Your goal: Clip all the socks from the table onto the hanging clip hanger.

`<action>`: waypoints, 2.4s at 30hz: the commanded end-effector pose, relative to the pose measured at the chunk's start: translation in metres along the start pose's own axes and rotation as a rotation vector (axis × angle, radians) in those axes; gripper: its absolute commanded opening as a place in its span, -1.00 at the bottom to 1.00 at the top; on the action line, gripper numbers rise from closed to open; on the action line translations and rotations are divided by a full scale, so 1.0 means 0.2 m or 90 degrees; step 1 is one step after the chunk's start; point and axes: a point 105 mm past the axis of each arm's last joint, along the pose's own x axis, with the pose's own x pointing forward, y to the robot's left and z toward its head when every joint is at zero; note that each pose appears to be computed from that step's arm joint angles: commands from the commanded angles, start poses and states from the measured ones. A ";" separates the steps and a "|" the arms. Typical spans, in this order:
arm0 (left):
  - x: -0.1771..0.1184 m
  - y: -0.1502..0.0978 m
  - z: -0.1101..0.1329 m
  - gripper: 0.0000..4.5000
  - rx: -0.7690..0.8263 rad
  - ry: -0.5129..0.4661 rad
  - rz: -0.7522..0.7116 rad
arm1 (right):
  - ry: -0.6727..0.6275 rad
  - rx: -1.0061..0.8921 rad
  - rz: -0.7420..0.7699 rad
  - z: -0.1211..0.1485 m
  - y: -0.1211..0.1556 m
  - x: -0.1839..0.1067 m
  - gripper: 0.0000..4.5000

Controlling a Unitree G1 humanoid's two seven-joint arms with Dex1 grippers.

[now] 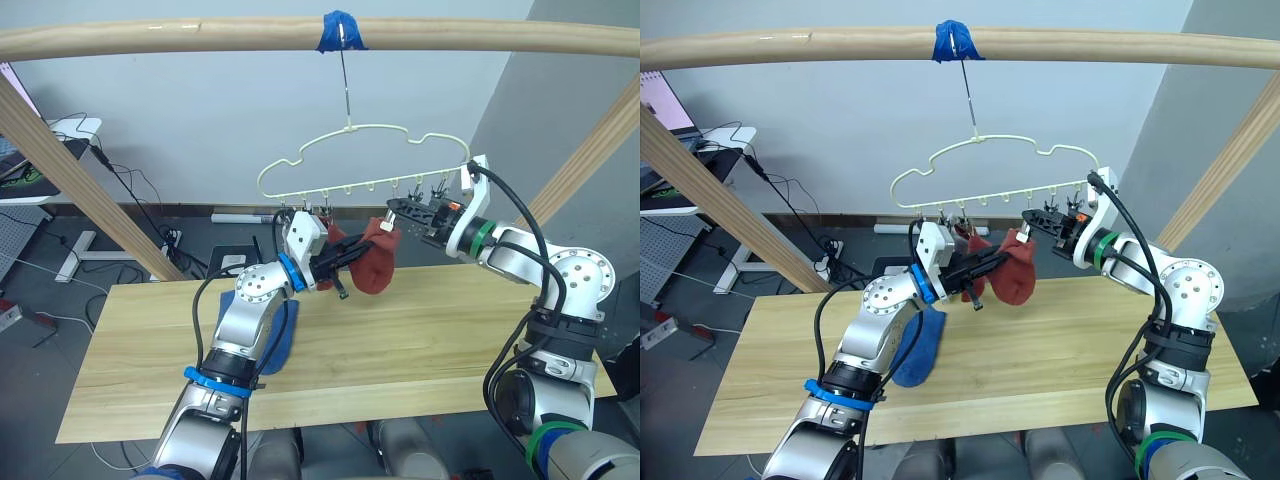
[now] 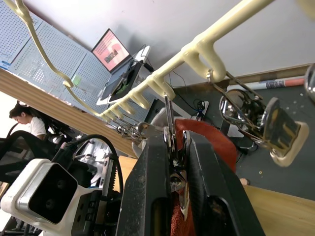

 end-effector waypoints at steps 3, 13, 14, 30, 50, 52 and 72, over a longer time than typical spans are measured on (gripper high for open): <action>0.02 0.01 0.08 -0.99 0.025 -0.034 -0.003 | -0.002 -0.015 0.027 0.02 0.04 -0.01 -0.95; 0.02 0.02 0.08 -1.00 0.026 -0.034 -0.003 | -0.010 -0.023 0.028 0.04 0.04 -0.04 0.81; 0.02 0.02 0.08 -1.00 0.022 -0.033 0.003 | -0.008 -0.045 0.021 0.04 0.03 -0.07 0.97; -0.15 0.08 -0.01 0.63 0.018 0.036 0.009 | -0.054 -0.294 -0.069 -0.06 0.05 -0.25 1.00; -0.52 -0.03 0.22 1.00 -0.010 0.036 0.027 | -0.196 -0.449 -0.196 -0.05 0.03 -0.10 0.30; -0.52 -0.03 0.22 1.00 -0.014 0.035 0.036 | -0.195 -0.456 -0.200 -0.06 0.01 -0.09 0.30; -0.52 -0.05 0.22 1.00 -0.011 0.034 0.063 | -0.221 -0.466 -0.221 -0.03 -0.02 0.00 0.03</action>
